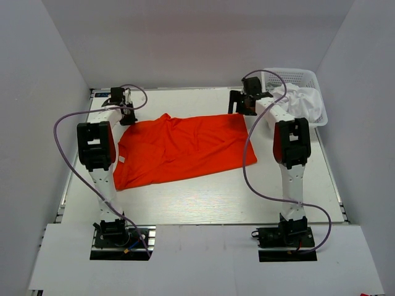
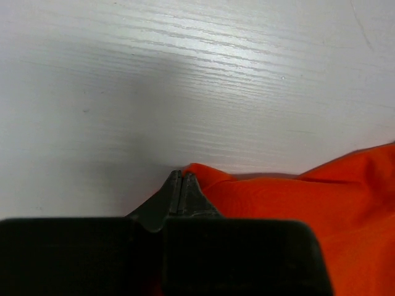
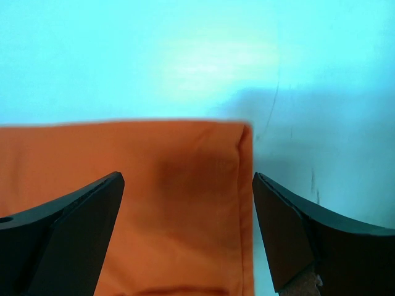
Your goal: Fold and stack the t-shirts
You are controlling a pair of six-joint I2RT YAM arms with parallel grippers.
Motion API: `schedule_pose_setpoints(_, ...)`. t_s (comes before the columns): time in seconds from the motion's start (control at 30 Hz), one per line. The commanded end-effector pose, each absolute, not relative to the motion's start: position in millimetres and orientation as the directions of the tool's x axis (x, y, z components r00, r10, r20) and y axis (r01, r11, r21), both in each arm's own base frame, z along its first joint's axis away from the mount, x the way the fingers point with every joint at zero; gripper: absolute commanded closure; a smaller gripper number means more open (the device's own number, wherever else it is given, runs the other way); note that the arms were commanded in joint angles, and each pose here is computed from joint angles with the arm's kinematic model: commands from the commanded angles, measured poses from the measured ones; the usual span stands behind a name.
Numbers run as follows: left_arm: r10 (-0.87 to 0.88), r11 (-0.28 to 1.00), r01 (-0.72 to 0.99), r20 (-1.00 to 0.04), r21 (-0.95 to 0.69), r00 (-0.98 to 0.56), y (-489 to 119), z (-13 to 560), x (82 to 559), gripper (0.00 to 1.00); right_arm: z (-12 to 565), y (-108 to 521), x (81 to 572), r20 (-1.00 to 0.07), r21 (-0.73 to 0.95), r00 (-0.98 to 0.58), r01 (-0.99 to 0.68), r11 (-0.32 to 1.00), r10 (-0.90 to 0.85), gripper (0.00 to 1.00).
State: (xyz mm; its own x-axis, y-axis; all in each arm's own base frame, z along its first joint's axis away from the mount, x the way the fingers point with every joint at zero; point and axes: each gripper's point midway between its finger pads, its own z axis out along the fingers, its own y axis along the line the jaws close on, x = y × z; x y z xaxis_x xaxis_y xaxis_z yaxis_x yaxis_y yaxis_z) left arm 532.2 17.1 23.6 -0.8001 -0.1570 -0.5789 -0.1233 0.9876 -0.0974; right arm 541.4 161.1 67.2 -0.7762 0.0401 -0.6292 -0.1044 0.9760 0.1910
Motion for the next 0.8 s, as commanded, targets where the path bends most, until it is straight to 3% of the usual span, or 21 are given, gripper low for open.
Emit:
schedule_pose_setpoints(0.0, -0.244, 0.97, -0.207, -0.599, -0.131, -0.763, 21.7, 40.8, 527.3, 1.0, 71.3, 155.3, 567.7, -0.668, 0.168, -0.741, -0.05, 0.984, 0.076, 0.1)
schedule_pose_setpoints(0.2, -0.289, 0.955, -0.248, -0.711, -0.164, -0.641, 27.7, 73.6, 545.4, 1.0, 58.0, 158.6, 589.6, -0.698, 0.189, -0.707, -0.034, 0.981, 0.11, 0.13)
schedule_pose_setpoints(0.43, -0.304, 0.948, -0.257, -0.774, -0.188, -0.555, 30.4, 97.1, 545.9, 1.0, 43.0, 158.5, 601.5, -0.701, 0.222, -0.699, -0.031, 0.974, 0.138, 0.28)
schedule_pose_setpoints(0.47, -0.303, 0.948, -0.254, -0.782, -0.191, -0.545, 30.3, 102.4, 544.7, 1.0, 43.4, 161.4, 601.6, -0.7, 0.233, -0.7, -0.035, 0.972, 0.143, 0.41)
schedule_pose_setpoints(0.53, -0.303, 0.948, -0.252, -0.788, -0.193, -0.536, 30.3, 108.0, 544.8, 1.0, 43.9, 161.4, 600.1, -0.696, 0.24, -0.703, -0.034, 0.97, 0.147, 0.58)
schedule_pose_setpoints(0.57, -0.311, 0.946, -0.254, -0.794, -0.203, -0.522, 30.0, 112.4, 545.1, 1.0, 47.2, 160.2, 599.9, -0.698, 0.242, -0.699, -0.03, 0.97, 0.152, 0.76)
schedule_pose_setpoints(0.67, -0.32, 0.942, -0.252, -0.813, -0.221, -0.486, 29.6, 126.4, 547.0, 1.0, 59.1, 158.4, 599.6, -0.723, 0.235, -0.674, -0.034, 0.971, 0.151, 1.0)
schedule_pose_setpoints(0.77, -0.323, 0.941, -0.248, -0.824, -0.228, -0.466, 24.7, 133.1, 541.7, 1.0, 74.0, 155.7, 601.0, -0.755, 0.226, -0.638, -0.036, 0.973, 0.152, 1.0)
